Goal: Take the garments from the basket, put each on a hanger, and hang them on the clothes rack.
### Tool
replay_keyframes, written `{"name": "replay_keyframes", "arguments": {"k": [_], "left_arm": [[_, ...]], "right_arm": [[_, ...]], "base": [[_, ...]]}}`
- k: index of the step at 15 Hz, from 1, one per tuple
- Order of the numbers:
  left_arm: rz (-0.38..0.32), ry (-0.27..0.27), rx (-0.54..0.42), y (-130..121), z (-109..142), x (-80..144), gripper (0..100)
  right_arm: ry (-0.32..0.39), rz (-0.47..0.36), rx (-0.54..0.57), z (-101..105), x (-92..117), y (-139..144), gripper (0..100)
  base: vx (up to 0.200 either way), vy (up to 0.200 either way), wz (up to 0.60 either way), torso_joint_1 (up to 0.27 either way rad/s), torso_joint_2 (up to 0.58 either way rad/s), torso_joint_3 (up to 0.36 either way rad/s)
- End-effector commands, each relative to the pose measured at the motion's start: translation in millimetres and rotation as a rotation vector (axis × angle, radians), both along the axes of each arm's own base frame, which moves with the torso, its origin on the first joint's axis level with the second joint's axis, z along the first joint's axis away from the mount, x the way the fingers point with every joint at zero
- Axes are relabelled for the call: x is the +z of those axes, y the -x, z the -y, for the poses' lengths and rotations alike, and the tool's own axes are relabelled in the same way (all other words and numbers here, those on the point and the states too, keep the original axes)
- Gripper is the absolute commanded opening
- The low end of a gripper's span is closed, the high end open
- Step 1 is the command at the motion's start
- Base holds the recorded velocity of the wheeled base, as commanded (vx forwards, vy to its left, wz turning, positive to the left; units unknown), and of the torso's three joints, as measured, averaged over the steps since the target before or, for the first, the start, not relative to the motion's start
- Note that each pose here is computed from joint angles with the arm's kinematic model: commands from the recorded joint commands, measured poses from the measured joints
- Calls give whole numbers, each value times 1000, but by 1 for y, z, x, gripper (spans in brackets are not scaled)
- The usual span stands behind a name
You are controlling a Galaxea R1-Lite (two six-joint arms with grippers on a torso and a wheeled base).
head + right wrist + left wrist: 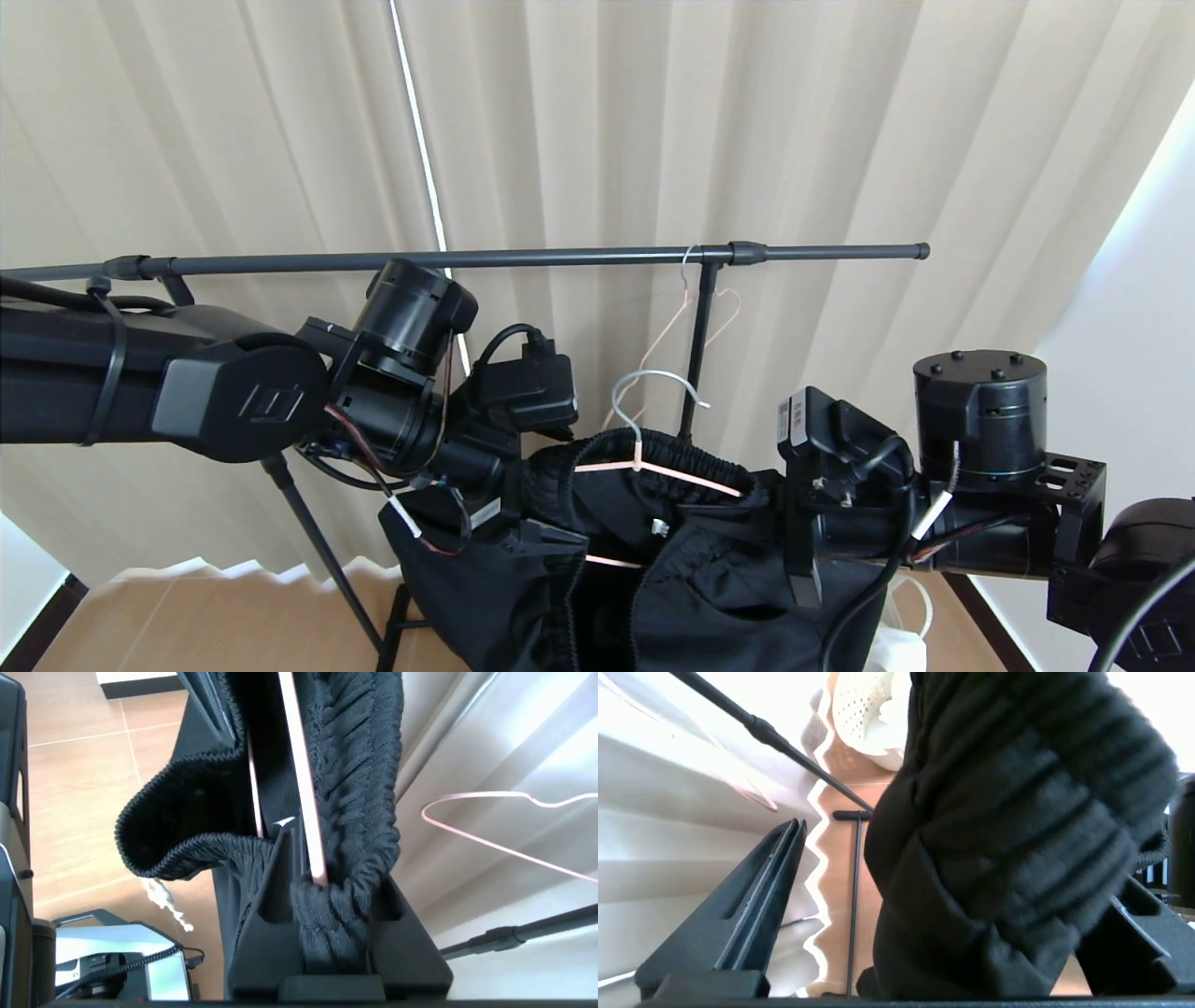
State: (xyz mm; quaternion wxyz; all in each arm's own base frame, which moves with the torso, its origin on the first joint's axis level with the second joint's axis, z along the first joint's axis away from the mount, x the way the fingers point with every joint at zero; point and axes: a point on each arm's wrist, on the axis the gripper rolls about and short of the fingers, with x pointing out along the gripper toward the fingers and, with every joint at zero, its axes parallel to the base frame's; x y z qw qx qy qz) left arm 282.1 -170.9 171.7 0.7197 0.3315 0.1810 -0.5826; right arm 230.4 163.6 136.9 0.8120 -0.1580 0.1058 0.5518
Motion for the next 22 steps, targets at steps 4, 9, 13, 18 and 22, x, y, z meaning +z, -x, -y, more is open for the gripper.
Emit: {"name": "replay_keyframes", "arguments": {"k": [4,9,13,18,22], "left_arm": [[-6,0,2,-1,1,-2,0],[-3,1,6,4,-3,1,0],[7,7,6,5,-3,4,0],[-6,29,54,8,-9,12,0],[-12,32,99,12,-23,15,0]], "right_arm": [[-2,1,3,-1,0,-1,0],[-9,14,-5,-3,4,-4,0],[-12,17,-12,-2,5,-5,100],[-36,37,-70,17,14,-17,100],[-76,50,-68,21,26,-12,100]], "base": [[0,0,0,0,0,0],[0,0,0,0,0,0],[0,0,0,0,0,0],[0,0,0,0,0,0],[0,0,0,0,0,0]]}}
